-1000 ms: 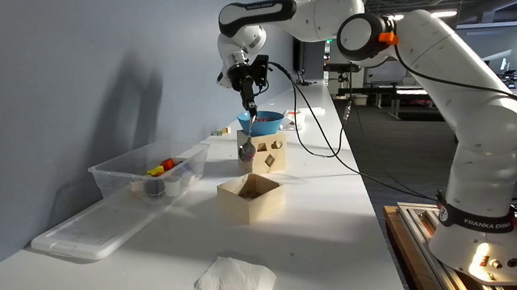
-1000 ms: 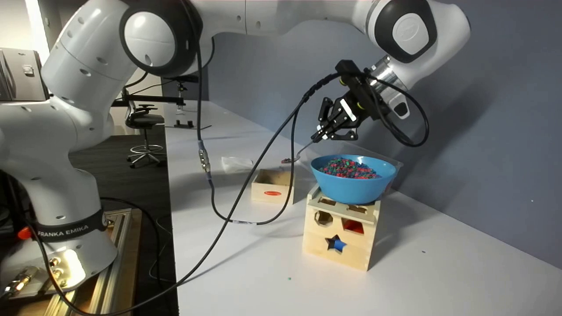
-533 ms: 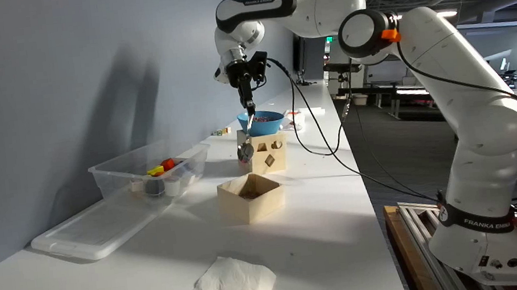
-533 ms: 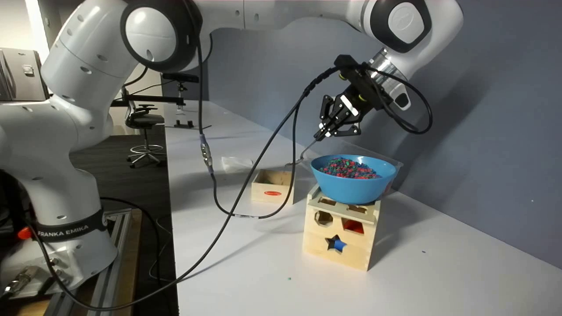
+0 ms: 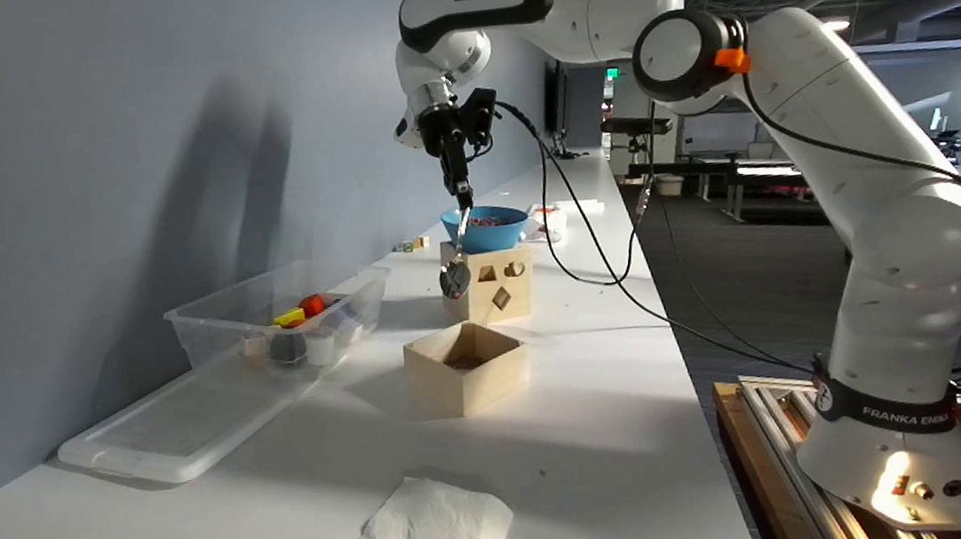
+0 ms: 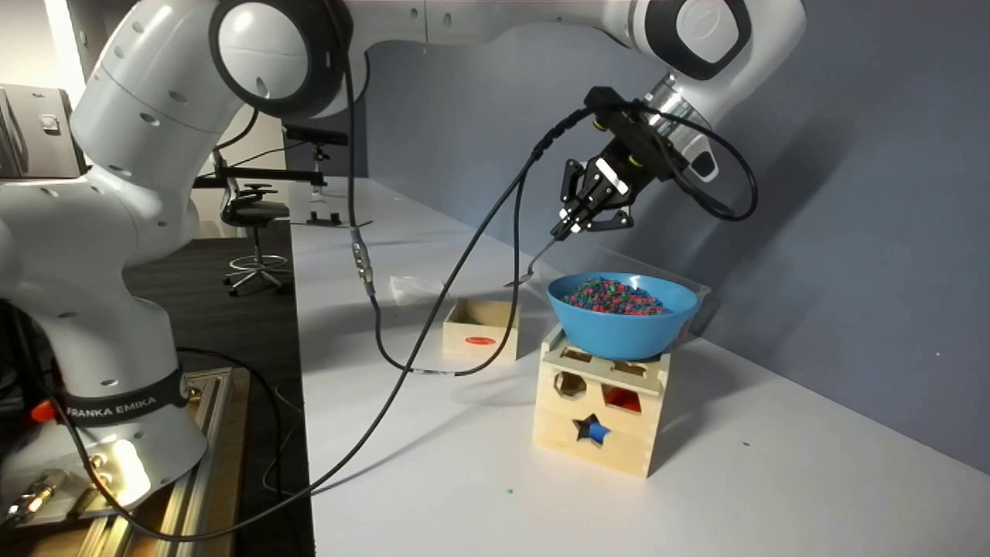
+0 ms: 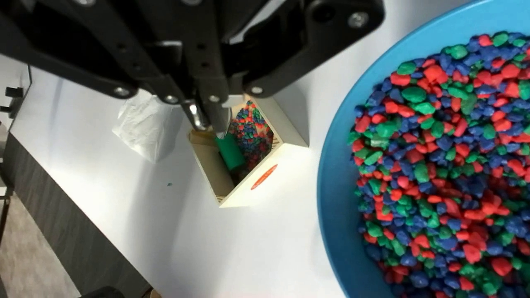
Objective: Put half a spoon of the blue bowl's contents into the small crate
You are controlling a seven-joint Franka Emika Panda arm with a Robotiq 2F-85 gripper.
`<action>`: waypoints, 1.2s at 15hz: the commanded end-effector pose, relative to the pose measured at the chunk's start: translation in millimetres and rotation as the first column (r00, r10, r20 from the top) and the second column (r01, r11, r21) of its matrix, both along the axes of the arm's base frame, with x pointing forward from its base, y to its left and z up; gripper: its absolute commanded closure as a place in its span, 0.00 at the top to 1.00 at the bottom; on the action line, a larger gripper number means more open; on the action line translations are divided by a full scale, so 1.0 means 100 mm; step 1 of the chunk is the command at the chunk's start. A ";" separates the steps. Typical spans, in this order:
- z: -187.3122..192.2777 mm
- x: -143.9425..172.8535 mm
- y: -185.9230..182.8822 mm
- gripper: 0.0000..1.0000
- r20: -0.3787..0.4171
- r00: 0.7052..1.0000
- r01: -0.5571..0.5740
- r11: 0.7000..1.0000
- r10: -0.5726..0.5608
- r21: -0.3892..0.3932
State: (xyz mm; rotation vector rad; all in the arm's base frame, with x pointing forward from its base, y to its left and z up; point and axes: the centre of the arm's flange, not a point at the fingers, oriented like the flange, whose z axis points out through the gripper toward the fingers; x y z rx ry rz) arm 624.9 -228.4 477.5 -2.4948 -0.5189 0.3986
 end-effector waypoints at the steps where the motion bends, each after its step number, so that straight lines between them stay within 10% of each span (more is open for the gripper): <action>1: 0.05 -0.17 0.11 0.01 0.009 1.000 -0.029 0.999 0.030 -0.045; 18: 0.16 -0.21 0.16 0.01 0.054 0.996 -0.075 0.997 0.077 -0.030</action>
